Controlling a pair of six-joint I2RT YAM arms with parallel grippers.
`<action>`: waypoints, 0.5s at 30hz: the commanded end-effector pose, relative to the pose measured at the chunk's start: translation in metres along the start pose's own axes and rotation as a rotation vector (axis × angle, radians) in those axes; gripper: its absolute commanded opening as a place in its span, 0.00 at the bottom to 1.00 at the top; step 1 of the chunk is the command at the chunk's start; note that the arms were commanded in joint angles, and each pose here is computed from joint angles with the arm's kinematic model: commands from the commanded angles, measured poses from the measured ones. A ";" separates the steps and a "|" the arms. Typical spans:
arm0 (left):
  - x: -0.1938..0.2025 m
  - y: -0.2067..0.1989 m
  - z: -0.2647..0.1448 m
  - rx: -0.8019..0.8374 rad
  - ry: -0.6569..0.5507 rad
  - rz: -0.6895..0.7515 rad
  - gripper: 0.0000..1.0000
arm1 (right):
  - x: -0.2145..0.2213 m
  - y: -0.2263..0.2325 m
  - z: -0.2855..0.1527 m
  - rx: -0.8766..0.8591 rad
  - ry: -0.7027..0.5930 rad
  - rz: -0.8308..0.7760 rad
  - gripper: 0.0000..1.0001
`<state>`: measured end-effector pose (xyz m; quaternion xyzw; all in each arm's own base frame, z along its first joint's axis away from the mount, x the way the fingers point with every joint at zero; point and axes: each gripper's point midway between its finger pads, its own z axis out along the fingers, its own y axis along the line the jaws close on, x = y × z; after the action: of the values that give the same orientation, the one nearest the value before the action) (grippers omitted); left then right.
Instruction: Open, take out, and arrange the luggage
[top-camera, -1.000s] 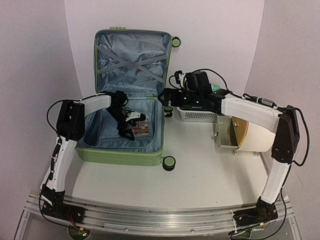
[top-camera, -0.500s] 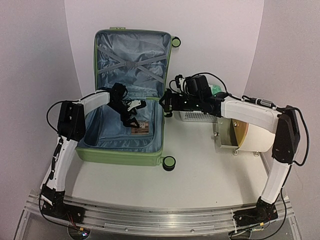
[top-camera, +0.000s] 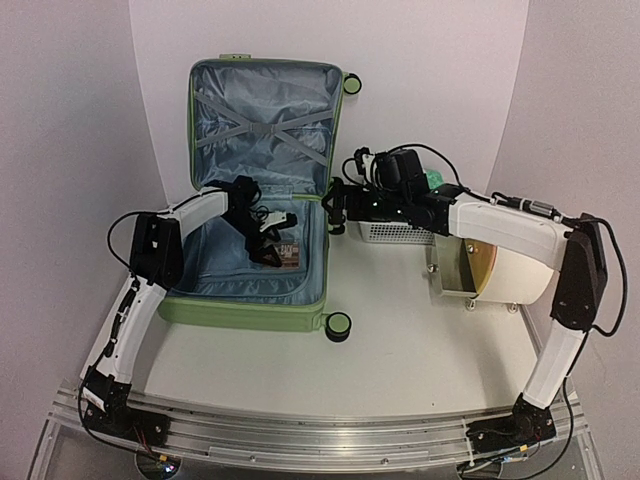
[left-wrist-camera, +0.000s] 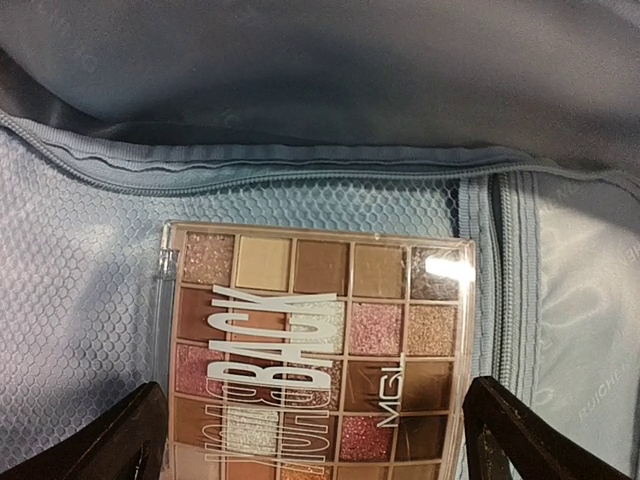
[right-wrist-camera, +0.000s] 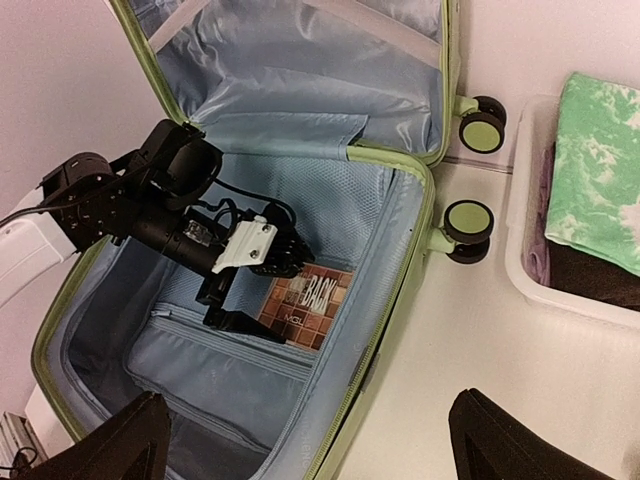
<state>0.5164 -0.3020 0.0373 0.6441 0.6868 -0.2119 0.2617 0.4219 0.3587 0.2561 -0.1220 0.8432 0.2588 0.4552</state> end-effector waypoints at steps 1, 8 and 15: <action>0.050 -0.054 0.019 0.182 0.151 -0.020 1.00 | -0.023 0.008 -0.024 -0.001 -0.071 -0.013 0.98; 0.051 -0.079 0.009 0.237 0.206 0.060 1.00 | -0.021 0.009 -0.025 -0.002 -0.065 -0.005 0.98; 0.076 -0.047 0.034 0.115 0.319 0.018 1.00 | -0.024 0.012 -0.030 0.008 -0.080 -0.021 0.98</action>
<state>0.4889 -0.2956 0.0300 0.7104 0.6442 -0.1704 0.2266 0.4178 0.3562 0.2605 -0.1189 0.8421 0.2499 0.4629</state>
